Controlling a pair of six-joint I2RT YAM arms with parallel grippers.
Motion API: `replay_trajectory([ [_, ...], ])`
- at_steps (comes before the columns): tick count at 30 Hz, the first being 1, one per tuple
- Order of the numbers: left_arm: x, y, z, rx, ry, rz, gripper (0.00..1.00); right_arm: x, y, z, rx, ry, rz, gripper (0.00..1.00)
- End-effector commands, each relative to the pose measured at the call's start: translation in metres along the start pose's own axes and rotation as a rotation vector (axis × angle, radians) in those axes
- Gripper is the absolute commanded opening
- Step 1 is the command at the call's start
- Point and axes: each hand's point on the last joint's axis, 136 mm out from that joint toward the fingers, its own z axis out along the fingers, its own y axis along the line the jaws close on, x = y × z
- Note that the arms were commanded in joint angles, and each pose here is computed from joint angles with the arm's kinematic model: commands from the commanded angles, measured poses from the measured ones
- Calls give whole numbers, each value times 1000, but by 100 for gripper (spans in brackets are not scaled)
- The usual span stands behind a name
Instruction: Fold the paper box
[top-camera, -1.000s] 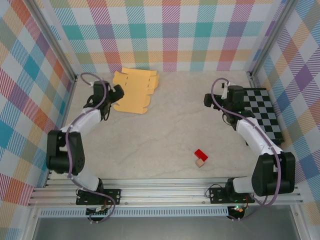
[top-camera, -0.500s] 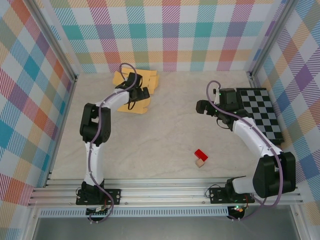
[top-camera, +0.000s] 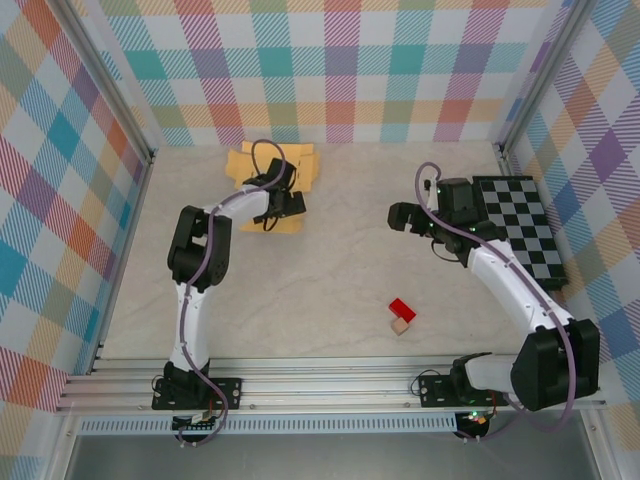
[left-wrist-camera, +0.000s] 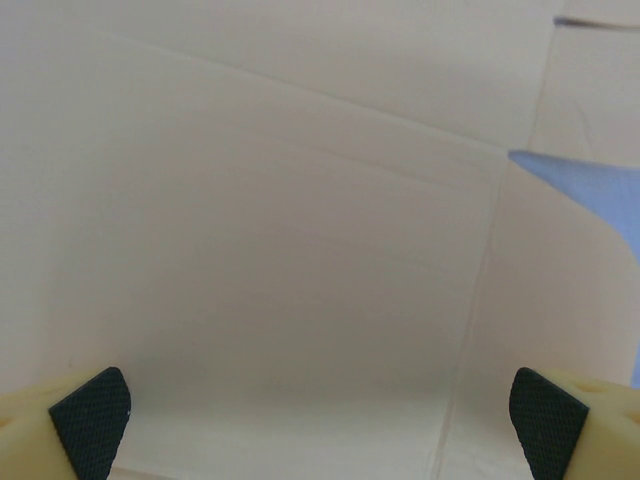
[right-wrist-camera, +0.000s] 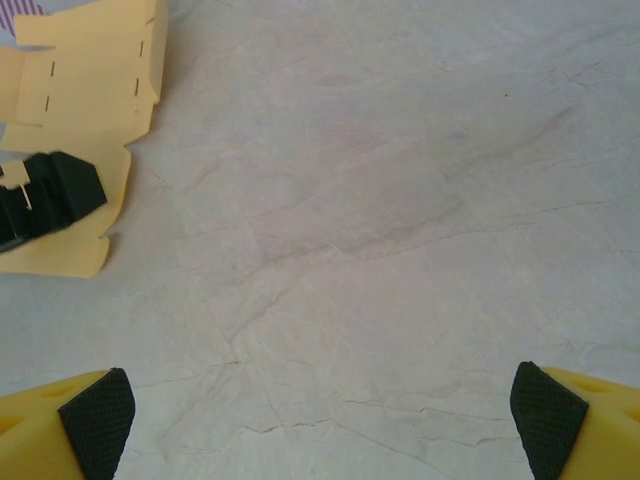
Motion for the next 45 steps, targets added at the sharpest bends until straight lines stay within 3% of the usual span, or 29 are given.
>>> replay_trajectory([
  [1,67,-16,-12,38,129,1,100,-7,8,-18,-16,-26,19,100],
  [6,130,-21,-38,31,159,27,100,3,7,-27,-13,-7,39,100],
  [13,182,-30,-121,78,101,38,100,23,12,-36,-27,23,36,100],
  [16,174,-16,-160,89,28,9,100,30,22,-34,-51,42,11,100],
  [20,129,28,-197,57,-77,-47,100,39,45,-23,-73,80,-82,100],
  [25,88,92,-183,17,-67,-201,100,44,90,10,-138,124,-195,100],
  [28,75,111,-166,58,-31,-305,100,47,126,38,-177,172,-281,100],
  [33,48,139,-159,44,-74,-382,100,54,174,100,-176,246,-370,100],
  [40,50,174,-139,21,-16,-457,100,74,200,184,-42,292,-437,100],
  [45,56,172,-130,68,-16,-456,100,101,206,211,-17,329,-493,100],
])
